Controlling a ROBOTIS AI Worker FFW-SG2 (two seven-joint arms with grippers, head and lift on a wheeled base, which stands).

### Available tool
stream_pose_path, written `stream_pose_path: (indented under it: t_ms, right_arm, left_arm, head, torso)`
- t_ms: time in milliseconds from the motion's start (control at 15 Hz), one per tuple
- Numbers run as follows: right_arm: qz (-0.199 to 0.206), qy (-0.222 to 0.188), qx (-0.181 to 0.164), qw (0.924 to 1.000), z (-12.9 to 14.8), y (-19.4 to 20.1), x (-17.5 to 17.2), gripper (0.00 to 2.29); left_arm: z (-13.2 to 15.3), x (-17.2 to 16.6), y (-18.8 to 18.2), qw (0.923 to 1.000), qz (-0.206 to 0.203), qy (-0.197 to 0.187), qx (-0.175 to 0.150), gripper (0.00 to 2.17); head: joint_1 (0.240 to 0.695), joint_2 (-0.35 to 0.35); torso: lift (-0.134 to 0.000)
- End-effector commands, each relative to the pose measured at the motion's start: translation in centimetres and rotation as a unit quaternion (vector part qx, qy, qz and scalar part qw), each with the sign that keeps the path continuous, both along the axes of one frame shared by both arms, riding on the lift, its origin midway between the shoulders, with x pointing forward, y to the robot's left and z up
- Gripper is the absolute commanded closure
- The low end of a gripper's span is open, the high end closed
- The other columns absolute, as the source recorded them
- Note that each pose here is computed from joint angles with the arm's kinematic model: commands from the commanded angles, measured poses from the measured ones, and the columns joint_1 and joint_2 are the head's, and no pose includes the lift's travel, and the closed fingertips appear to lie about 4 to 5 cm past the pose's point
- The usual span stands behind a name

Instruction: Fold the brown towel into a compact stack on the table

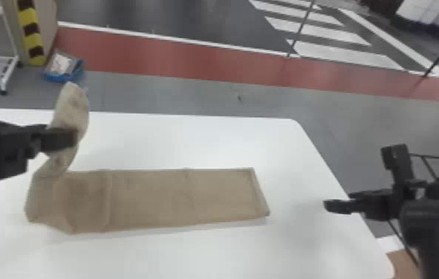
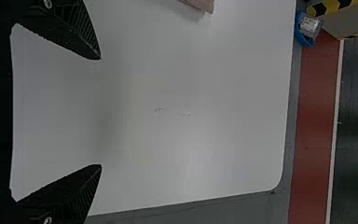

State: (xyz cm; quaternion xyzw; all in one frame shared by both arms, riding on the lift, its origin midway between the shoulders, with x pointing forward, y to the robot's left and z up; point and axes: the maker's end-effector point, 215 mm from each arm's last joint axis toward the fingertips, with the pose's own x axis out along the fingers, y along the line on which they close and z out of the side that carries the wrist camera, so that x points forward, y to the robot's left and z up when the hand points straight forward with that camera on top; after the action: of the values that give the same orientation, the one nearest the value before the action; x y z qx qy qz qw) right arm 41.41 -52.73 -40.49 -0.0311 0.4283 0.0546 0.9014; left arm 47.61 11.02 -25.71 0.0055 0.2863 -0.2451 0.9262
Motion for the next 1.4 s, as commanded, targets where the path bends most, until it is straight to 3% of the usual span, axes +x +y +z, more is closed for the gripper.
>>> stream_pose_path:
  t_ms: [0,333,467,533,667,1067,1333]
  right_arm:
    - [0.001,-0.002,0.001,1.0,0.0,-0.1,-0.1,0.05]
    - [0.002,-0.002,0.002,1.0,0.0,0.2,-0.3,0.05]
    - [0.0,-0.003,0.0,1.0,0.1,0.0,-0.6,0.05]
    - [-0.002,-0.003,-0.001,1.0,0.2,-0.3,-0.8,0.05]
    - [-0.007,-0.008,0.003,0.9999,0.6,-0.7,-0.9,0.05]
    - [0.0,-0.04,0.033,0.9987,3.9,2.7,0.0,0.05]
    - [0.025,-0.054,0.098,0.9934,5.1,10.0,0.4,0.05]
  left_arm:
    - [-2.6,-1.3,-4.4,0.9984,-0.031,0.016,0.044,1.89]
    - [-11.5,-1.5,-5.6,0.9849,-0.02,0.081,0.152,1.9]
    - [-12.3,-1.5,-5.7,0.9813,-0.013,0.079,0.175,1.89]
    - [-12.4,-1.7,-6.3,0.9809,-0.018,0.077,0.177,1.72]
    - [-13.1,-2.9,-7.3,0.9801,-0.029,0.081,0.179,0.0]
    - [-12.3,-4.5,-9.3,0.9834,-0.054,0.076,0.156,0.03]
    - [-9.8,-4.4,-8.4,0.9893,-0.039,0.056,0.129,0.03]
  head:
    - [0.695,-0.35]
    - [0.695,-0.35]
    - [0.695,-0.35]
    - [0.695,-0.35]
    - [0.695,-0.35]
    - [0.695,-0.35]
    - [0.695,-0.35]
  torso:
    - [-0.124]
    - [-0.124]
    - [-0.124]
    - [-0.124]
    - [-0.124]
    - [-0.124]
    - [-0.124]
